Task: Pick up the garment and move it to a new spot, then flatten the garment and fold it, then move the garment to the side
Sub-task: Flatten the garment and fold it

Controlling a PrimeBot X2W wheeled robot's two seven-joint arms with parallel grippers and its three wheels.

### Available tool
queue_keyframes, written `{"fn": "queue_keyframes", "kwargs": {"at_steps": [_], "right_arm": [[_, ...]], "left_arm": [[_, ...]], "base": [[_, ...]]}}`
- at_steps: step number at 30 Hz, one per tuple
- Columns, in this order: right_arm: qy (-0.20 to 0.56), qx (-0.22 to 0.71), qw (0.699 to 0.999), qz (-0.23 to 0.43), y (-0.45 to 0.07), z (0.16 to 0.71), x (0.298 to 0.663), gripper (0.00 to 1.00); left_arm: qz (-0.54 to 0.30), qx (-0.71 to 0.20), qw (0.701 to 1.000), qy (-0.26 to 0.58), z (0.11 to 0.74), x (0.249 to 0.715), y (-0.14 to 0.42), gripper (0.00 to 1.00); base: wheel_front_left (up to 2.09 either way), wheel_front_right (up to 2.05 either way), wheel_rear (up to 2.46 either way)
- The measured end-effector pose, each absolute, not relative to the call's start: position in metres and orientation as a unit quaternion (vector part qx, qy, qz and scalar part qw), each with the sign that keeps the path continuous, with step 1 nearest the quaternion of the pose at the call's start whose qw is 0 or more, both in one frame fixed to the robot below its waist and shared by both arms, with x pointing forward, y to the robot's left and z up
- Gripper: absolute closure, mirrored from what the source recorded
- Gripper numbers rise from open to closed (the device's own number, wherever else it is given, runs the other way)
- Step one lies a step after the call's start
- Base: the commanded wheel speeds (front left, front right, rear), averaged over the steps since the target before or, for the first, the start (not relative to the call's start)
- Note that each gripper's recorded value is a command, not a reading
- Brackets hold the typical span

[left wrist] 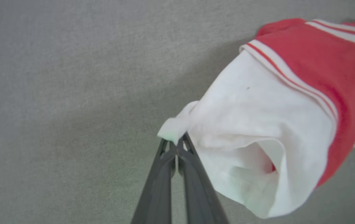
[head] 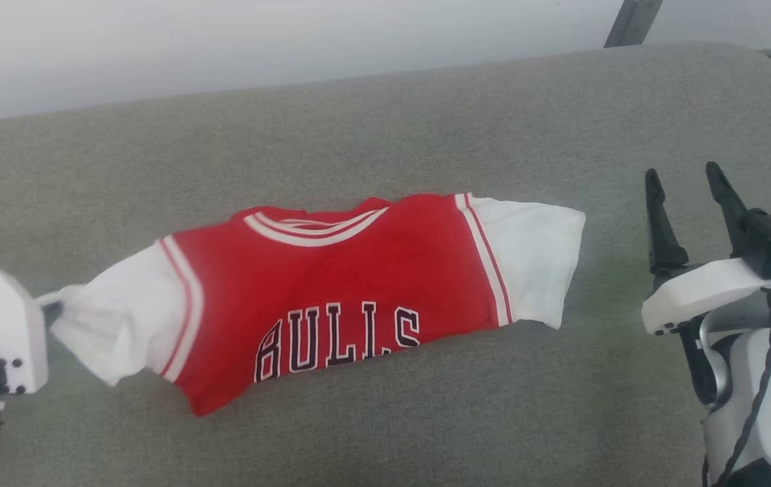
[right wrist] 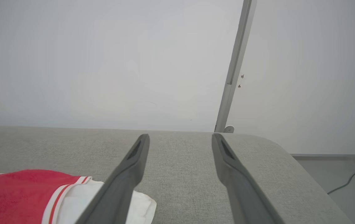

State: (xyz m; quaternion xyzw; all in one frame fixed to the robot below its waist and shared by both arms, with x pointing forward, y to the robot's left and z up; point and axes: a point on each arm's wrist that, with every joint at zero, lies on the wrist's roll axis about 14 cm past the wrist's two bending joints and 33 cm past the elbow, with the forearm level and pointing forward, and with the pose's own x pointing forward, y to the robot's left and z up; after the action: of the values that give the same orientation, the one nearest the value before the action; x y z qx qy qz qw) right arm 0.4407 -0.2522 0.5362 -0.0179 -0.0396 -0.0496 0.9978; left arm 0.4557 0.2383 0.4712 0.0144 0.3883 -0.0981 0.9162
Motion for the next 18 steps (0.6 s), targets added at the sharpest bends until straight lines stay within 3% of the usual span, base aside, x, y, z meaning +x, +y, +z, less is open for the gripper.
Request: {"fn": "queue_keyframes", "kwargs": {"at_steps": [4, 5, 8, 9, 10, 11, 12, 18], "right_arm": [[-0.039, -0.018, 0.998, -0.039, -0.245, 0.538, 0.442, 0.00], [-0.040, -0.018, 0.998, -0.038, -0.244, 0.538, 0.442, 0.00], [-0.039, -0.021, 0.998, -0.034, -0.243, 0.539, 0.441, 0.00], [-0.038, -0.021, 0.999, -0.034, -0.242, 0.538, 0.441, 0.00], [-0.037, -0.021, 0.999, -0.032, -0.241, 0.538, 0.440, 0.00], [-0.035, -0.021, 0.999, -0.031, -0.241, 0.537, 0.439, 0.00], [-0.033, -0.022, 0.999, -0.030, -0.240, 0.537, 0.438, 0.00], [-0.040, -0.023, 0.999, -0.023, -0.236, 0.542, 0.437, 0.00]], "left_arm": [[-0.062, 0.004, 0.912, 0.406, 0.452, 0.447, 0.263, 0.99], [-0.057, -0.002, 0.911, 0.409, 0.447, 0.445, 0.266, 0.87], [-0.044, -0.014, 0.909, 0.415, 0.435, 0.440, 0.272, 0.89], [-0.040, -0.017, 0.908, 0.418, 0.430, 0.438, 0.275, 0.60], [-0.036, -0.025, 0.906, 0.421, 0.426, 0.437, 0.276, 0.52], [-0.029, -0.041, 0.902, 0.429, 0.417, 0.432, 0.278, 0.33], [-0.026, -0.046, 0.900, 0.432, 0.414, 0.430, 0.279, 0.00], [-0.017, -0.067, 0.900, 0.430, 0.410, 0.429, 0.285, 0.00]], "base": [[0.00, 0.00, 0.00], [0.00, 0.00, 0.00], [0.00, 0.00, 0.00], [0.00, 0.00, 0.00], [0.00, 0.00, 0.00], [0.00, 0.00, 0.00], [0.00, 0.00, 0.00], [0.00, 0.00, 0.00]]}}
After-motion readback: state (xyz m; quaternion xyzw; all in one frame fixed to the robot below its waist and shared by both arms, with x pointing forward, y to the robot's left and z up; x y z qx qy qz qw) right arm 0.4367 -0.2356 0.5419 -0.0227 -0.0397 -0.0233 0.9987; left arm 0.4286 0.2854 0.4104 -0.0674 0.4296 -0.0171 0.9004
